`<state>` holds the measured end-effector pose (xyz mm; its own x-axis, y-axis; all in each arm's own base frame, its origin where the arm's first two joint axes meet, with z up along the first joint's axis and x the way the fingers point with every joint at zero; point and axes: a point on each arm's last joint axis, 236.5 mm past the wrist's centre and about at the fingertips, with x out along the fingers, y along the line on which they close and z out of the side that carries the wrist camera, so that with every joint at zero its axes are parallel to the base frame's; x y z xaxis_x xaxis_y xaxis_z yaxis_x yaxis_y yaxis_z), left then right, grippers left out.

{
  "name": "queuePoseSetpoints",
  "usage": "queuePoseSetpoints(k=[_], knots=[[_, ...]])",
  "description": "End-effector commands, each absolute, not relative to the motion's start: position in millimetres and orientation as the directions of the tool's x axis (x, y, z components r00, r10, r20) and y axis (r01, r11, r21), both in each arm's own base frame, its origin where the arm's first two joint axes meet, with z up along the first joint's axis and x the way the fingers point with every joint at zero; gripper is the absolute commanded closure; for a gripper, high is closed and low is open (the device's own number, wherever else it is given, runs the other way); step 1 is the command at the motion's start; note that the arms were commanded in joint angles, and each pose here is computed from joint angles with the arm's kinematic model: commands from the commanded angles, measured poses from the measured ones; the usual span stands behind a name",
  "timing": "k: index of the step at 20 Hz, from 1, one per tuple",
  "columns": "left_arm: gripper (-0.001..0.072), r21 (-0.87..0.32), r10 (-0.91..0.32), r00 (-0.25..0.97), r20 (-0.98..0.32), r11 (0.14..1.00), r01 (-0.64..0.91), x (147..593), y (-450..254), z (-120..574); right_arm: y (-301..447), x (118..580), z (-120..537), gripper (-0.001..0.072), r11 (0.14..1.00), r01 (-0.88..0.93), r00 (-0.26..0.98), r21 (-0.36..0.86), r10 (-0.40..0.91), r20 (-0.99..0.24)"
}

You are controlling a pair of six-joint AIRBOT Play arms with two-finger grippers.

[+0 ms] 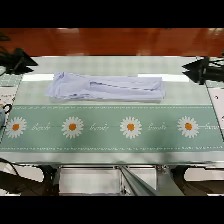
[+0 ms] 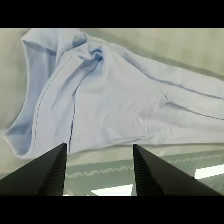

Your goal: Fold the shirts.

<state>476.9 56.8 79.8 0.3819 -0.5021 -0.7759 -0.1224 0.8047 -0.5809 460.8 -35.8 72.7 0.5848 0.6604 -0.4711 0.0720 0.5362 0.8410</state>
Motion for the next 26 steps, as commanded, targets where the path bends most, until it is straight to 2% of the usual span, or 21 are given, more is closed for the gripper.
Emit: queuePoseSetpoints(k=[1,3,5,10,18,26], knots=[[0.0202,-0.538,-0.412,0.547,-0.729,0.838,-0.086,450,67,123,-92,415,67,0.0293,0.741,0.184,0.596,0.645,0.438,-0.673],[0.0202,-0.538,-0.396,0.615,-0.682,0.841,-0.056,425,44,116,-120,397,32,0.0293,0.764,0.347,0.588,0.544,0.275,-0.761],[0.0202,-0.52,-0.34,0.652,-0.677,0.848,-0.098,394,32,91,-118,391,0,0.0293,0.72,0.41,0.58,0.56,0.268,-0.769],[0.0203,-0.527,-0.343,0.617,-0.708,0.838,-0.139,344,0,38,-68,416,-48,0.0289,0.58,0.368,0.552,0.727,0.493,-0.673],[0.0203,-0.562,-0.356,0.647,-0.674,0.816,-0.136,353,-6,44,12,457,-95,0.0288,0.565,0.328,0.362,0.757,0.665,-0.653],[0.0203,-0.562,-0.357,0.647,-0.674,0.816,-0.136,353,-6,44,56,496,-89,0.0288,0.555,0.274,0.347,0.785,0.704,-0.619]])
